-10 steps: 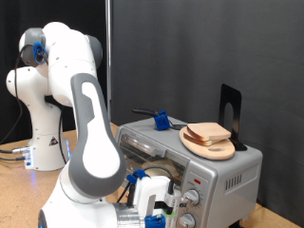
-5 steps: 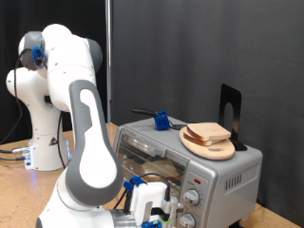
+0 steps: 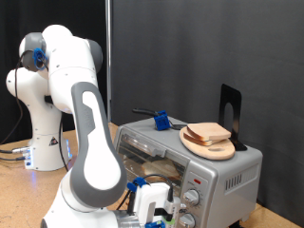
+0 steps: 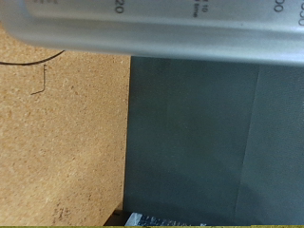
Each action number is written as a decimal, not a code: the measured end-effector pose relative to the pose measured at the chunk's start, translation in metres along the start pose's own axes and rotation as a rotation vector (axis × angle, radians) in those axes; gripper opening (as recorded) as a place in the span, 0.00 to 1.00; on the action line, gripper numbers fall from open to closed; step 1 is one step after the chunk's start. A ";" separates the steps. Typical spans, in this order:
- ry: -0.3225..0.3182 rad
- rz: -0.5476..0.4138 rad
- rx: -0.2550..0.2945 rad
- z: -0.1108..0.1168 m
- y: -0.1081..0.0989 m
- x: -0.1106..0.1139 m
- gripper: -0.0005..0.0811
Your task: Make a piece of toast with the oven
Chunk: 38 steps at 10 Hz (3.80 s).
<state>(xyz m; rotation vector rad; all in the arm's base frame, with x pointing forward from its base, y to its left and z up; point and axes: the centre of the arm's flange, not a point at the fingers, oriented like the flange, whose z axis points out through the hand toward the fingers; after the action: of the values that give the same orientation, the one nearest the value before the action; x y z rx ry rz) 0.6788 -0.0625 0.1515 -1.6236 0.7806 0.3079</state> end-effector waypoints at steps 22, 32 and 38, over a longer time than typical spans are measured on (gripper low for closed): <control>-0.025 0.017 -0.016 0.025 0.011 -0.006 0.23; -0.006 -0.384 0.176 0.027 0.028 -0.009 0.12; -0.002 -0.424 0.216 0.026 0.030 -0.008 0.12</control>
<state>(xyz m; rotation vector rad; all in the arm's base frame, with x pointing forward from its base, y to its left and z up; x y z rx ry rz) 0.6598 -0.0361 0.1274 -1.5372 0.4341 -0.0758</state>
